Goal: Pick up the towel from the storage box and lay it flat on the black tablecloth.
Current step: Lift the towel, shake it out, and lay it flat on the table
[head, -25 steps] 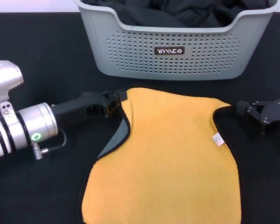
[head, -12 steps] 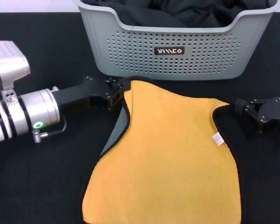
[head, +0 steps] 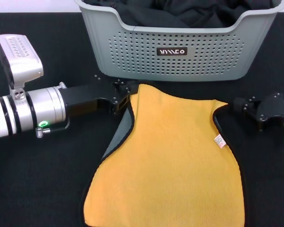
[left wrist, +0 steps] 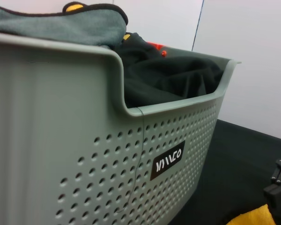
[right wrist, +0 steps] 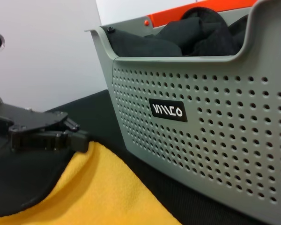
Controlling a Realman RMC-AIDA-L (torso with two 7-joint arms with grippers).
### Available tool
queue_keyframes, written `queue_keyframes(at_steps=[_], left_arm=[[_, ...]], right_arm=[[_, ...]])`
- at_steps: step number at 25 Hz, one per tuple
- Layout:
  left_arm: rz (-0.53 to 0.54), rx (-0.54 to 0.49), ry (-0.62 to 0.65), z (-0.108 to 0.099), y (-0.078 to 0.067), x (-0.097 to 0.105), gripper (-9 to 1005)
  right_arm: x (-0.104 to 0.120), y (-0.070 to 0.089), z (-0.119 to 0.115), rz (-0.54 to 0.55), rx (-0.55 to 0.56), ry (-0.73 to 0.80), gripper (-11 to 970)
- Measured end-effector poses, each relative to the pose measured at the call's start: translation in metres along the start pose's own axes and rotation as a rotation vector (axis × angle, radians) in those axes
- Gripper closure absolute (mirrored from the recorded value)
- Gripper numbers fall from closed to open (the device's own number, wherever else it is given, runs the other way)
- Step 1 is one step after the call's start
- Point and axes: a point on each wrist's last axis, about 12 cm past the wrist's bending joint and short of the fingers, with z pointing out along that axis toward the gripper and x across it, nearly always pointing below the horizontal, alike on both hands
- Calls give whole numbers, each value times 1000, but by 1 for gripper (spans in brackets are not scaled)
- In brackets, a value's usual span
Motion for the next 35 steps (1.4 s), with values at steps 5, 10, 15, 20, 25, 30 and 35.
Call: queue_keyframes(at_steps=[5, 10, 15, 20, 25, 30, 35], left_arm=[[10, -8, 4, -2, 3, -2, 975], [23, -20, 9, -5, 7, -4, 975], [43, -33, 20, -5, 10, -6, 975], [47, -38, 28, -5, 11, -6, 974], [45, -38, 37, -3, 9, -3, 974], [44, -34, 43, -2, 8, -1, 974], [56, -38, 56, -2, 8, 0, 974]], right_arm=[[-8, -7, -2, -20, -8, 31, 864], [-15, -15, -5, -31, -18, 71, 861], [-21, -18, -6, -79, -24, 124, 858], [-24, -23, -8, -112, -5, 147, 855], [-30, -27, -9, -159, 3, 167, 852], [-37, -29, -8, -212, 4, 188, 849], [-40, -28, -4, -245, -1, 208, 846]])
